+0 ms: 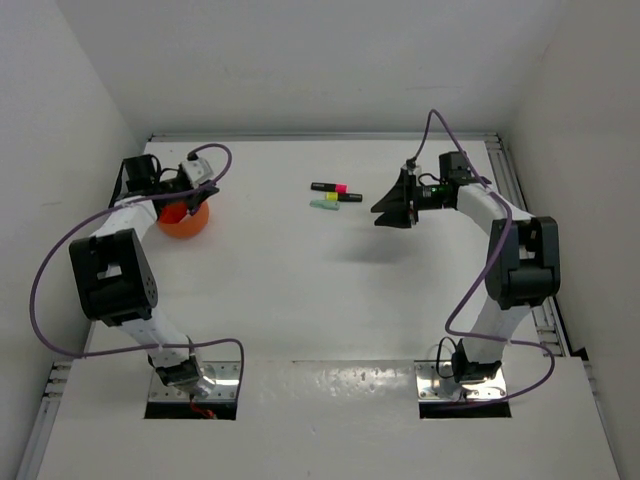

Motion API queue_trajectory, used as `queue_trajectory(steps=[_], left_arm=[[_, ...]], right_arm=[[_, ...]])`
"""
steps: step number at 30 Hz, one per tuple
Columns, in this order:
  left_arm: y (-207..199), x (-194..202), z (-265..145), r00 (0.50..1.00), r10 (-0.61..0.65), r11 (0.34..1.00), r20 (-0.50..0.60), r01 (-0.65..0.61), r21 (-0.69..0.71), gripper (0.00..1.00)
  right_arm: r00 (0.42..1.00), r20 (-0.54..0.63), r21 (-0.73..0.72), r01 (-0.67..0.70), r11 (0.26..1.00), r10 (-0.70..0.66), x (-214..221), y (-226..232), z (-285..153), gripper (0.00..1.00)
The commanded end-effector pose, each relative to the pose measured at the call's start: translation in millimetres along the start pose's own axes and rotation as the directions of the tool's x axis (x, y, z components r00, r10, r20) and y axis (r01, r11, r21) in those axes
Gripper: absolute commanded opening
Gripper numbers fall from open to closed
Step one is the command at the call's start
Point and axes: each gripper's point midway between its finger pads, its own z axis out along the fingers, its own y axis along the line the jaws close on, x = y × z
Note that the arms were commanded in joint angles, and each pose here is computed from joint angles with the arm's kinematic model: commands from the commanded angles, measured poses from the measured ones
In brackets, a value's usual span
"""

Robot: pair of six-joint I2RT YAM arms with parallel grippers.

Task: Sort the stationery into containers
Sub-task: Place the pen in the storage box.

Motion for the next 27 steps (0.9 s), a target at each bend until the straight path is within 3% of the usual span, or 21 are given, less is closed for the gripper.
queue_trajectory(steps=[1, 12, 19, 27], left_arm=[[18, -19, 9, 0.995, 0.084, 0.996, 0.058, -0.084, -0.008, 0.0], [38, -40, 29, 0.986, 0.125, 0.992, 0.106, -0.121, -0.04, 0.0], [37, -43, 15, 0.988, 0.12, 0.991, 0.098, -0.112, -0.078, 0.0], [56, -41, -13, 0.993, 0.005, 0.976, 0.116, 0.02, -0.215, 0.0]], right_arm=[[1.0, 0.003, -0.008, 0.031, 0.999, -0.031, -4, 0, -1, 0.5], [1.0, 0.005, -0.007, 0.027, 1.0, -0.027, -6, 0, -2, 0.49], [0.999, 0.011, -0.005, 0.04, 0.999, -0.04, -4, 2, -3, 0.49], [0.999, -0.011, -0.009, 0.051, 0.999, -0.051, 1, 4, 3, 0.49]])
